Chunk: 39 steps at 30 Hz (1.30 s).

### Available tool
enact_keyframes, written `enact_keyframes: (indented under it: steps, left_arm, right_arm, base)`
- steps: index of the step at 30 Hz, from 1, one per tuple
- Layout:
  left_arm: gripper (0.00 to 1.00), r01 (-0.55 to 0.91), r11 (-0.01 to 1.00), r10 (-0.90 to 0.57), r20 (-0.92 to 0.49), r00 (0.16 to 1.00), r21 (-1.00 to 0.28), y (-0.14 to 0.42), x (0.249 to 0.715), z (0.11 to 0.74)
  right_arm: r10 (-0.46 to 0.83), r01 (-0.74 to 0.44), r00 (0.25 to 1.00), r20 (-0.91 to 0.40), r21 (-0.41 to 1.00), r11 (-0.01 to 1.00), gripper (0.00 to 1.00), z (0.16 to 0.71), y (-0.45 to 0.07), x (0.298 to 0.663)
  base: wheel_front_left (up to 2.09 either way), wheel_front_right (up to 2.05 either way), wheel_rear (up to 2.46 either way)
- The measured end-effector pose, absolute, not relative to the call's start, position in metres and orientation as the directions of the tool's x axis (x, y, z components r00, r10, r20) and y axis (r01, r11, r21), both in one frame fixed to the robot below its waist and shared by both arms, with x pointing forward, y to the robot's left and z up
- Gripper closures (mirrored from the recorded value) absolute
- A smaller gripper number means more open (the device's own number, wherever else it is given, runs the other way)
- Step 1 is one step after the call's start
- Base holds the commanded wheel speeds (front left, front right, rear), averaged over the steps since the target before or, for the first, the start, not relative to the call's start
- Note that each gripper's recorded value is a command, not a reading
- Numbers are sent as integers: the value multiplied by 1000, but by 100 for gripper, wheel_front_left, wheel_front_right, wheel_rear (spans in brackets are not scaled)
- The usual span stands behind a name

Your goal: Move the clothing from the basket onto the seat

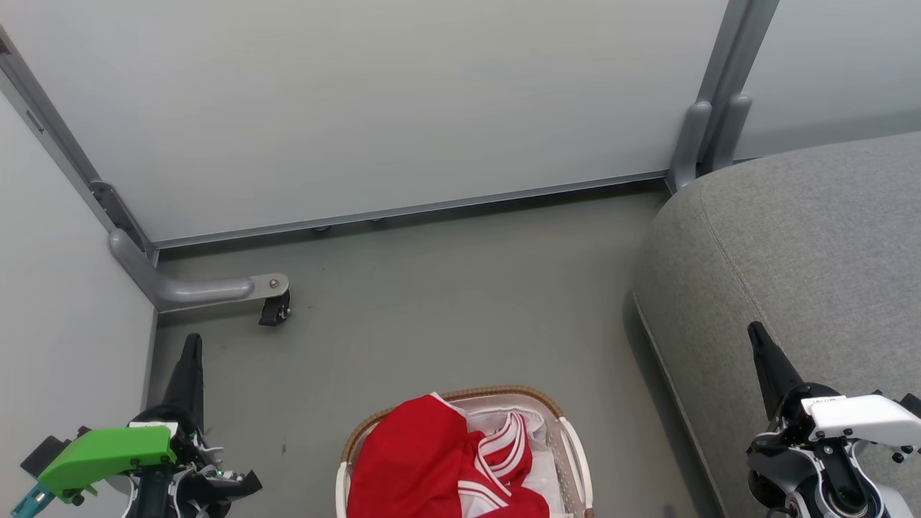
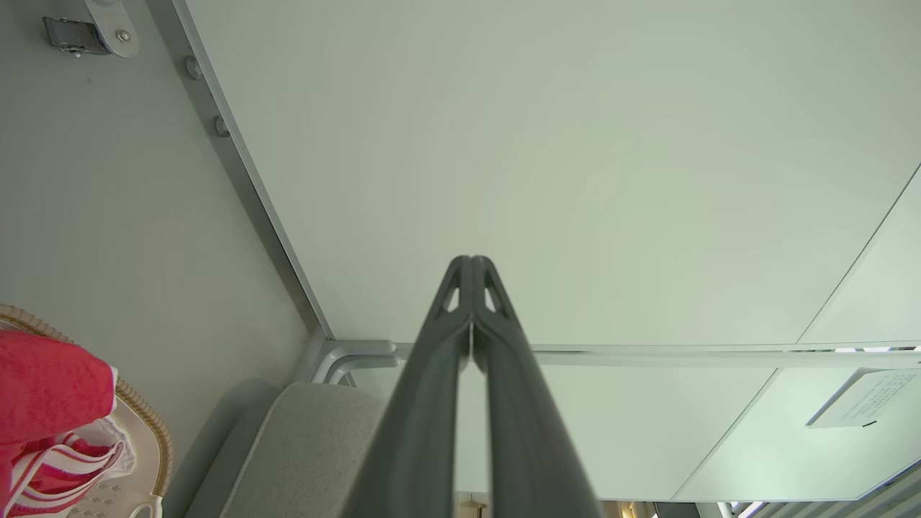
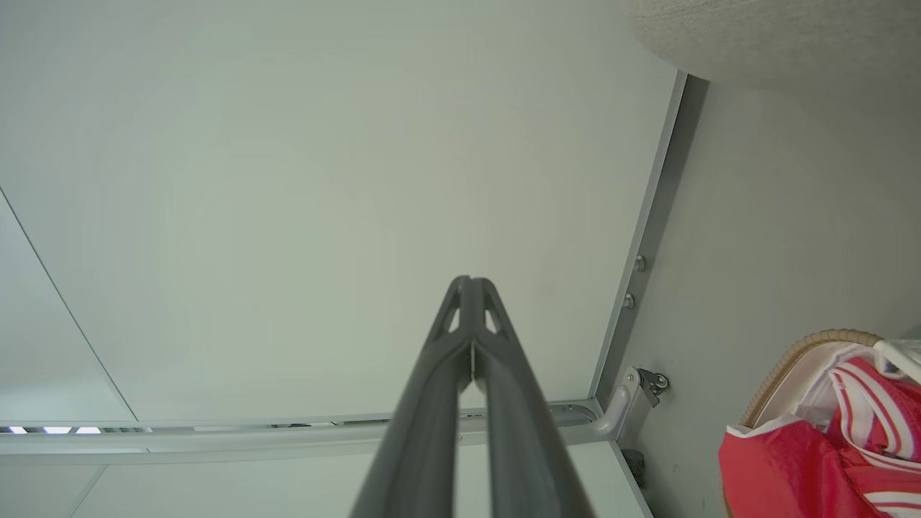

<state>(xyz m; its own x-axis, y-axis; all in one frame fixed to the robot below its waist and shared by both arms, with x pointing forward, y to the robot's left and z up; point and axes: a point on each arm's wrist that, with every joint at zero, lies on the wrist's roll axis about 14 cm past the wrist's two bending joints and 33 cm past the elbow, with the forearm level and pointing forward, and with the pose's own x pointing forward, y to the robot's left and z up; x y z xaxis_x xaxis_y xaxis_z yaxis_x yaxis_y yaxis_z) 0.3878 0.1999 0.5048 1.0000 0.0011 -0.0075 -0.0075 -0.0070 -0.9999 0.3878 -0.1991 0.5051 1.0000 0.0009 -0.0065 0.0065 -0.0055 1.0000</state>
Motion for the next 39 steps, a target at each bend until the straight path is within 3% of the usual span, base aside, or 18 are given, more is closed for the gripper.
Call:
enact_keyframes:
  steps: [18,19,27,39]
  left_arm:
    - [100,-8,-7,1,-8,1000,-1000,200,388,505]
    - [0,-13,-9,2,-13,1000,-1000,200,387,503]
    - [0,-110,-20,3,-110,994,-994,195,372,470]
    - [0,-93,67,16,-92,996,-993,190,372,477]
  right_arm:
    - [1,7,1000,-7,1000,-6,100,505,-199,388]
    - [1,12,1000,-12,1000,-7,0,503,-199,387]
    - [-2,111,994,-112,993,-23,0,470,-193,372]
    - [-43,124,992,-120,988,87,0,468,-198,371]
  base:
    - [0,0,0]
    - [0,0,0]
    - [0,0,0]
    - [0,0,0]
